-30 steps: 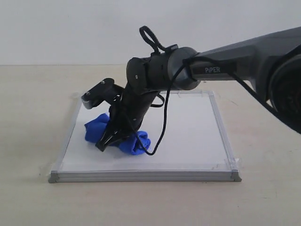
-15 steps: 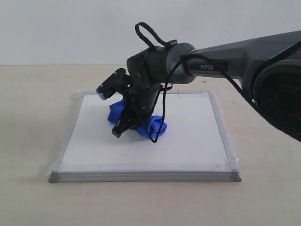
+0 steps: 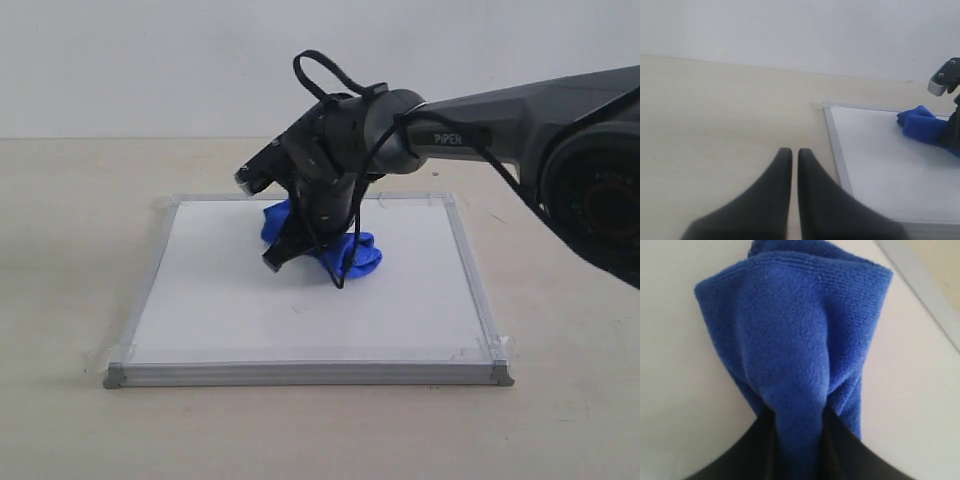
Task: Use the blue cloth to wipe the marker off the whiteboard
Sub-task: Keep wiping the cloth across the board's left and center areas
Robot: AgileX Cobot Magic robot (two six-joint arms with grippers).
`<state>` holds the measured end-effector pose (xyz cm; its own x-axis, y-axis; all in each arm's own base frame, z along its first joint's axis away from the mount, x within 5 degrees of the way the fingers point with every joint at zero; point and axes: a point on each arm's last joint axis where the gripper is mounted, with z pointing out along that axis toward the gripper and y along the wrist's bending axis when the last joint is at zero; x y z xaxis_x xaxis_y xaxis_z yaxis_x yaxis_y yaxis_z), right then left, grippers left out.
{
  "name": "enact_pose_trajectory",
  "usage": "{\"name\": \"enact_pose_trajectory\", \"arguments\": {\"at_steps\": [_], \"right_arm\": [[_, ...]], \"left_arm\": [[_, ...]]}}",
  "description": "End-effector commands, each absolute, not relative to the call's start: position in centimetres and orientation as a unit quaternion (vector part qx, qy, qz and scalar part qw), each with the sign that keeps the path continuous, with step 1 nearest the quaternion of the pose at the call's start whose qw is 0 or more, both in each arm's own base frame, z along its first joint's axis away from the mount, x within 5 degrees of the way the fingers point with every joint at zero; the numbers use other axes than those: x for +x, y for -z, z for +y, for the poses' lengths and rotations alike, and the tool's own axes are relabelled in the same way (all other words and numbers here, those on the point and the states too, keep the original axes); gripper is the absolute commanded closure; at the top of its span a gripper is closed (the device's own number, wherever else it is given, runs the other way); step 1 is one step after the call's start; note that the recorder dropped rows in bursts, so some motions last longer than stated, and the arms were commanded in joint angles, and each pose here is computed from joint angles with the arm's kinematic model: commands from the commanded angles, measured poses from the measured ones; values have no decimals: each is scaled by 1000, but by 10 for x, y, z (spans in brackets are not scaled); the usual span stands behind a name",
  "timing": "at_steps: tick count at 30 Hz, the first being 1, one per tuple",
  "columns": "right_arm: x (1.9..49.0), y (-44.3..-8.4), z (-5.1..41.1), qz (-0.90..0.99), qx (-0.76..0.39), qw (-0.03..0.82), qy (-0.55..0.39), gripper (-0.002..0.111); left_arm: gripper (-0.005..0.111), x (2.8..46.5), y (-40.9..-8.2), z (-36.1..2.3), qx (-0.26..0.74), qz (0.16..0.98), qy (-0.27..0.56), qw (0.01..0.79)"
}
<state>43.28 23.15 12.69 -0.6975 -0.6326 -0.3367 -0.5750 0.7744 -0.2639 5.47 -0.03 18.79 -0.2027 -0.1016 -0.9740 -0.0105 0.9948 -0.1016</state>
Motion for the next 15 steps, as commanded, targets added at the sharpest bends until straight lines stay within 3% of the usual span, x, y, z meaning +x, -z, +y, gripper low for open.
{"name": "enact_pose_trajectory", "arguments": {"at_steps": [1, 7, 15], "right_arm": [[423, -112, 237, 919, -350, 169, 59, 108], [386, -113, 291, 883, -442, 134, -87, 108], [396, -145, 264, 907, -395, 135, -53, 108]], "left_arm": [[102, 54, -186, -1, -35, 776, 39, 629], [102, 54, -186, -1, -35, 776, 39, 629], [102, 54, -186, -1, -35, 776, 39, 629]]}}
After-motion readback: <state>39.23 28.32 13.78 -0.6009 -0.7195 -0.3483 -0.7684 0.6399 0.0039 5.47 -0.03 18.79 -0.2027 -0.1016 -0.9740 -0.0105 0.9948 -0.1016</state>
